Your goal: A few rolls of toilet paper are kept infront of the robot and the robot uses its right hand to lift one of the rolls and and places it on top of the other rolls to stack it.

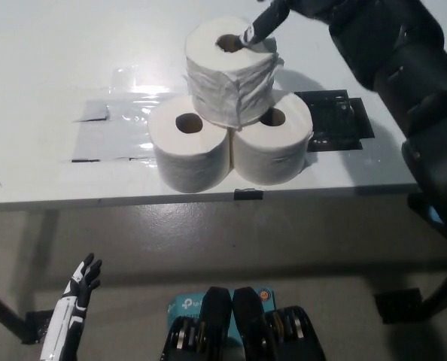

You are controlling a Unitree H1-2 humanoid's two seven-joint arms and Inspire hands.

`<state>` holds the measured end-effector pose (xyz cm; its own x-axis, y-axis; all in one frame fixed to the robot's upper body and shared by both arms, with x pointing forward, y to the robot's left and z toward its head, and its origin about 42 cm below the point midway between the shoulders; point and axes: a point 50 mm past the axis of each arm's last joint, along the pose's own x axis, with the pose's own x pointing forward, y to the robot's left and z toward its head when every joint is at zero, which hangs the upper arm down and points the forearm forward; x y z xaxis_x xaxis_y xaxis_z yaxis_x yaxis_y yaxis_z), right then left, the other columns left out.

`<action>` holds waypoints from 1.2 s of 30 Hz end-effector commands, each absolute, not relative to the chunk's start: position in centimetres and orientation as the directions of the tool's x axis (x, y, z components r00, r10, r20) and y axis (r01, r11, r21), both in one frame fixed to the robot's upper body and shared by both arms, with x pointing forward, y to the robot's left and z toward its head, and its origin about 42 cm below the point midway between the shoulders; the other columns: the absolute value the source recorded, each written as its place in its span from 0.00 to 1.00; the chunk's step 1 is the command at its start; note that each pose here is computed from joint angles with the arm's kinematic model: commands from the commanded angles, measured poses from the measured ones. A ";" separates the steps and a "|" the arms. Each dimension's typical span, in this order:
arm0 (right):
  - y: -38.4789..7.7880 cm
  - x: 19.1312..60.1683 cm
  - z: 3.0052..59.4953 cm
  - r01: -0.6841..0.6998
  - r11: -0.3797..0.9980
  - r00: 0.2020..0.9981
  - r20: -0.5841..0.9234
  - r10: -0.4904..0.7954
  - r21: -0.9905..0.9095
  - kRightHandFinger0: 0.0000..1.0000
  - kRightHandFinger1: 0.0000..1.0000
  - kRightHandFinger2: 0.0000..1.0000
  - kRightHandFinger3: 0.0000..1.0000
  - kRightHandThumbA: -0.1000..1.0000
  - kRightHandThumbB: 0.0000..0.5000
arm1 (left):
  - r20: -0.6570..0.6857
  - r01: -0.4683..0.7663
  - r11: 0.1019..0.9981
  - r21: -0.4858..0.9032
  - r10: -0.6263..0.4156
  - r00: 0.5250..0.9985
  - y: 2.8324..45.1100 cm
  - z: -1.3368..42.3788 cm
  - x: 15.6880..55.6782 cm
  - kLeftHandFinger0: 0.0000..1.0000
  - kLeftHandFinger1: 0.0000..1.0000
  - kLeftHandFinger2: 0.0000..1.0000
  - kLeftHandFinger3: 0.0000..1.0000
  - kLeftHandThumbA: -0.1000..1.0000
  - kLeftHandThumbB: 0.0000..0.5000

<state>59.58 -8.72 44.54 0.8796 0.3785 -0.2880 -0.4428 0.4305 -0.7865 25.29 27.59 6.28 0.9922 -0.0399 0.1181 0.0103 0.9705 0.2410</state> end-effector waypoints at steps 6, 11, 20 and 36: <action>-8.4 58.7 52.6 -0.412 0.414 0.878 -0.232 0.418 -0.812 1.00 1.00 1.00 1.00 0.75 0.89 | 0.154 0.032 0.968 0.250 -0.072 0.985 27.4 7.4 25.8 1.00 1.00 1.00 1.00 1.00 0.48; -10.0 58.3 55.8 -0.408 0.459 0.861 -0.166 0.481 -0.789 1.00 1.00 1.00 1.00 0.89 0.81 | 0.161 0.035 0.968 0.247 -0.077 0.984 27.3 7.4 25.7 1.00 1.00 1.00 1.00 1.00 0.47; -20.3 48.7 71.9 0.110 0.658 0.714 0.519 0.469 -0.745 1.00 1.00 1.00 1.00 1.00 0.66 | 0.253 0.014 0.967 0.253 -0.080 0.964 26.8 10.3 30.8 1.00 1.00 1.00 1.00 1.00 0.43; -33.4 24.1 59.8 0.452 0.787 0.277 0.905 0.323 -0.420 1.00 1.00 1.00 1.00 1.00 0.49 | 0.343 0.012 0.984 0.176 -0.073 0.936 25.7 14.7 36.7 1.00 1.00 1.00 1.00 1.00 0.39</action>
<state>55.79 -22.97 46.29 0.8898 0.4469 0.0923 -0.2615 0.6651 -0.6994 31.58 26.24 9.57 0.9742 -0.0786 0.2116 0.0265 0.9708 0.2384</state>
